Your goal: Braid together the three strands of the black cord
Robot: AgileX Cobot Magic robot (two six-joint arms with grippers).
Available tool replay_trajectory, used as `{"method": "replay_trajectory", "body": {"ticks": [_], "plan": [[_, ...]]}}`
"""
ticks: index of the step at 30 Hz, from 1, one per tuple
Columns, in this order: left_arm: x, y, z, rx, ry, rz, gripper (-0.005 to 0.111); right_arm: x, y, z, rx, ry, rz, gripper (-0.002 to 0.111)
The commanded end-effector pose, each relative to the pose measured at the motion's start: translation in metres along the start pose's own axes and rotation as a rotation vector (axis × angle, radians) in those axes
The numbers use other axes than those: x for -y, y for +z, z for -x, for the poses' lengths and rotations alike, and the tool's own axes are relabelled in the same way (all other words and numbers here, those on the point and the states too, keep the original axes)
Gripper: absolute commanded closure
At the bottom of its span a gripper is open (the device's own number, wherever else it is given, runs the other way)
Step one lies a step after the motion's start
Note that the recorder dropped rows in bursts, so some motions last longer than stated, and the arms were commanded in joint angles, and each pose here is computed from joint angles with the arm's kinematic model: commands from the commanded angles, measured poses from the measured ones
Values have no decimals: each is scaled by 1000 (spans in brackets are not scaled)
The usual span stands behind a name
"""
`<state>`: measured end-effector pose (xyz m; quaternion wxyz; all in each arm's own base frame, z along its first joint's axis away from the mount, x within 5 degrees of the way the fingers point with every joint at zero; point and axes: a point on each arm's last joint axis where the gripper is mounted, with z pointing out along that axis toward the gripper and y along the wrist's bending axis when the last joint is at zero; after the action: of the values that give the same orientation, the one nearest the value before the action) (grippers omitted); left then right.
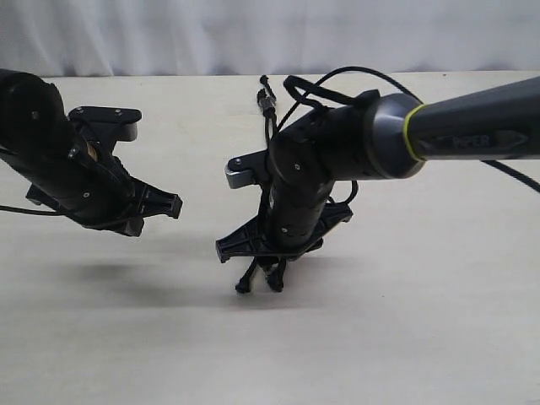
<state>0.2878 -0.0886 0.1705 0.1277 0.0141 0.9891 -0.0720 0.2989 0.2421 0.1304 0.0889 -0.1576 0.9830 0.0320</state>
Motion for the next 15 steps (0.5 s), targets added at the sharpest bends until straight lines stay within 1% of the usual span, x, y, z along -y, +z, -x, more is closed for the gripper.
{"method": "replay_trajectory", "body": {"ticks": [1,3,5,6,8,10,15], "plan": [[0,-2,1,18,-5,-7,107,2,4,1,1,-17,-24,67],[0,-2,1,16,-5,-6,107,2,6,1,1,-11,-32,68],[0,-2,1,16,-5,-6,107,2,6,1,0,-13,-35,74],[0,-2,1,16,-5,-6,107,3,6,1,1,-17,-36,79],[0,-2,1,16,-5,-6,107,3,6,2,3,-31,-46,93],[0,-2,1,16,-5,-6,107,4,5,2,7,-33,-47,104],[0,-2,1,20,-5,-7,107,3,-5,4,32,-34,-38,104]]}}
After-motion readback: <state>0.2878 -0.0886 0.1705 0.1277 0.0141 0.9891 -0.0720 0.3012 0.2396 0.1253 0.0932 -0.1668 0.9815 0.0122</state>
